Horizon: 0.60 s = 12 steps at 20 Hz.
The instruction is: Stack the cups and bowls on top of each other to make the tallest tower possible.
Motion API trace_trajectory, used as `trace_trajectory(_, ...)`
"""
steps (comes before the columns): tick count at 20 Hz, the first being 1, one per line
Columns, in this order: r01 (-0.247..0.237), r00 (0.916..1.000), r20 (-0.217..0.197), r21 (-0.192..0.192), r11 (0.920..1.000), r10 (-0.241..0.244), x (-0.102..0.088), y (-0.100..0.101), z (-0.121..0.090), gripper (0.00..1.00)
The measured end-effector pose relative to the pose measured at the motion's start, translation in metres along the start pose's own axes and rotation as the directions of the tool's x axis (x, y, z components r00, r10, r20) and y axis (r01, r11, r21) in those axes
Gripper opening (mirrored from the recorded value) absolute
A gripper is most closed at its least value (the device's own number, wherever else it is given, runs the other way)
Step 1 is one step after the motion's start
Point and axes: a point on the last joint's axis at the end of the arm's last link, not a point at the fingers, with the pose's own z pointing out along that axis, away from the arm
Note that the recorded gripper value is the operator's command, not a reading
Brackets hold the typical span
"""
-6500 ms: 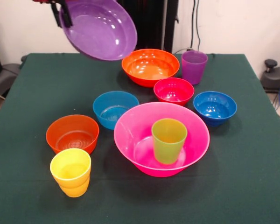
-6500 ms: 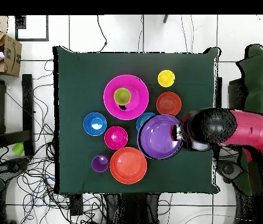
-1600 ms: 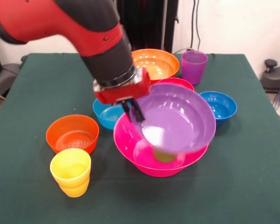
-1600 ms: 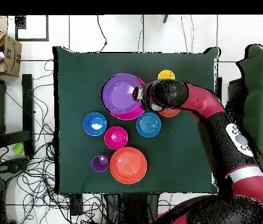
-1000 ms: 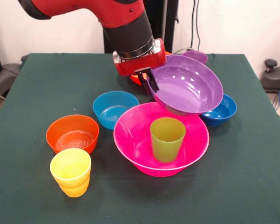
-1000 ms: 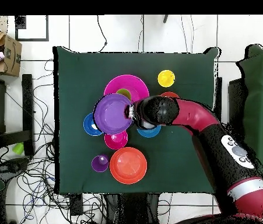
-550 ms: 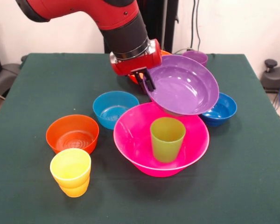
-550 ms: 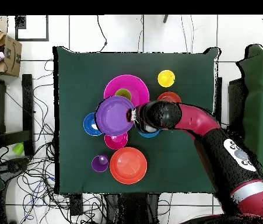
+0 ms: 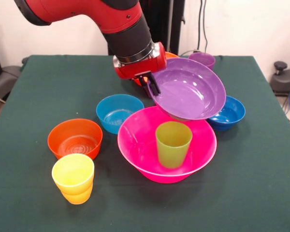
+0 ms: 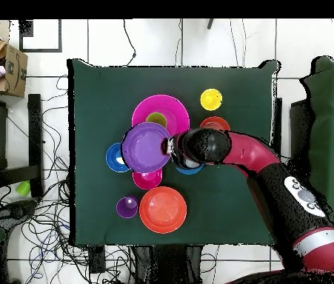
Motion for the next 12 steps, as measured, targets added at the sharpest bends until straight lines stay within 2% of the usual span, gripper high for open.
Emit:
trace_trajectory(7,-0.003,0.9999,0.012,0.004,1.0000,0.003,-0.010,-0.002,-0.003,0.00)
trace_trajectory(12,0.013,0.9999,0.009,0.019,0.9997,-0.013,-0.022,0.006,-0.011,0.00)
